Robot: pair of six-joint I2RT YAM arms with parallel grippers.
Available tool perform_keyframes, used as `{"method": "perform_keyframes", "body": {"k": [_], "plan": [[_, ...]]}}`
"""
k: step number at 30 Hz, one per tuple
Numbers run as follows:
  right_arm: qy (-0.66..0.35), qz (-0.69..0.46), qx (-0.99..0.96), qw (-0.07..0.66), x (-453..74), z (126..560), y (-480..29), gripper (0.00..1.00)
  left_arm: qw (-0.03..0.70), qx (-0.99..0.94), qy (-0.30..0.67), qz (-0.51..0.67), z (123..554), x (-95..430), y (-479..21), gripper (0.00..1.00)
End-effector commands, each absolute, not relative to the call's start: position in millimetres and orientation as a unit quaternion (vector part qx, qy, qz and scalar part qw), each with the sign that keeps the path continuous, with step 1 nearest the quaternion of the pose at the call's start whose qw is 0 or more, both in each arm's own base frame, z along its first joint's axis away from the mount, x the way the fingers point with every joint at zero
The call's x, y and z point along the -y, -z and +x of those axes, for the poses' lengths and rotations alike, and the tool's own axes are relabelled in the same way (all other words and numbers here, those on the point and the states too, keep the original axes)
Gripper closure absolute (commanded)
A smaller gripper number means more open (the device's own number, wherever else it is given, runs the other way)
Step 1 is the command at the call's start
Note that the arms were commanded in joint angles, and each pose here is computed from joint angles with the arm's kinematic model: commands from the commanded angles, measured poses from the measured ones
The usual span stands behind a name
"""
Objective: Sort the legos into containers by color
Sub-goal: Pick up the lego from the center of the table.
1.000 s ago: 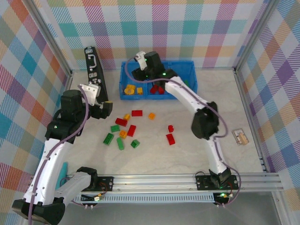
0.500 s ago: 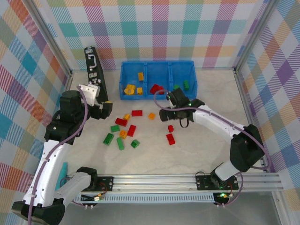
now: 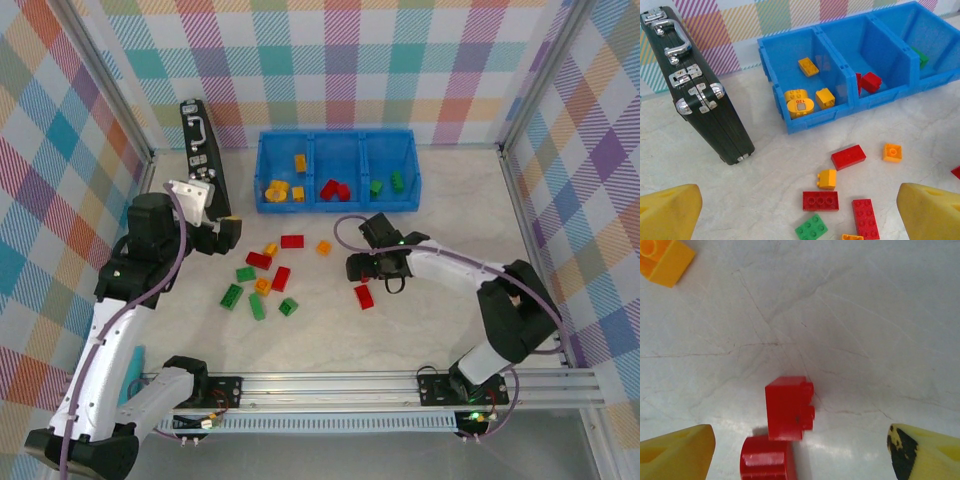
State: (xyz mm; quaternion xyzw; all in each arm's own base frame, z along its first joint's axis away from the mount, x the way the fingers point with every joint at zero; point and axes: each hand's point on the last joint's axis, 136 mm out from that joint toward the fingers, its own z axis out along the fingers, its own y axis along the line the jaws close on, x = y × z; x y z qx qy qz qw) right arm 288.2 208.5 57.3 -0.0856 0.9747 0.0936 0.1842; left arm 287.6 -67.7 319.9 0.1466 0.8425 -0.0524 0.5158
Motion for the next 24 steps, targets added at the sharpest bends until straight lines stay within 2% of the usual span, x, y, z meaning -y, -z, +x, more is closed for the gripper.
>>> {"method": "perform_keyframes", "body": {"k": [1,5,11,14,19,24], "plan": [[-0.108,-0.090,-0.973,0.182,-220.8,294.4,-47.7,0.17,0.535,-0.832,0.053,0.136,283.3,63.4,-332.2,0.00],[-0.088,-0.087,-0.979,0.163,-217.6,294.6,-34.2,0.26,0.537,-0.831,0.051,0.134,283.7,62.5,-333.9,0.00],[-0.074,-0.083,-0.983,0.148,-212.3,290.9,-21.2,0.52,0.537,-0.832,0.048,0.133,283.8,61.3,-333.1,0.00],[-0.068,-0.091,-0.982,0.151,-212.1,293.6,-22.0,0.60,0.536,-0.832,0.046,0.133,284.1,61.0,-332.5,0.00],[-0.050,-0.114,-0.976,0.181,-212.9,317.4,-38.3,0.65,0.535,-0.833,0.042,0.133,283.7,59.6,-332.2,0.00],[-0.053,-0.141,-0.961,0.230,-226.8,365.4,-72.2,0.67,0.540,-0.830,0.041,0.132,280.7,58.7,-336.5,0.00]]}}
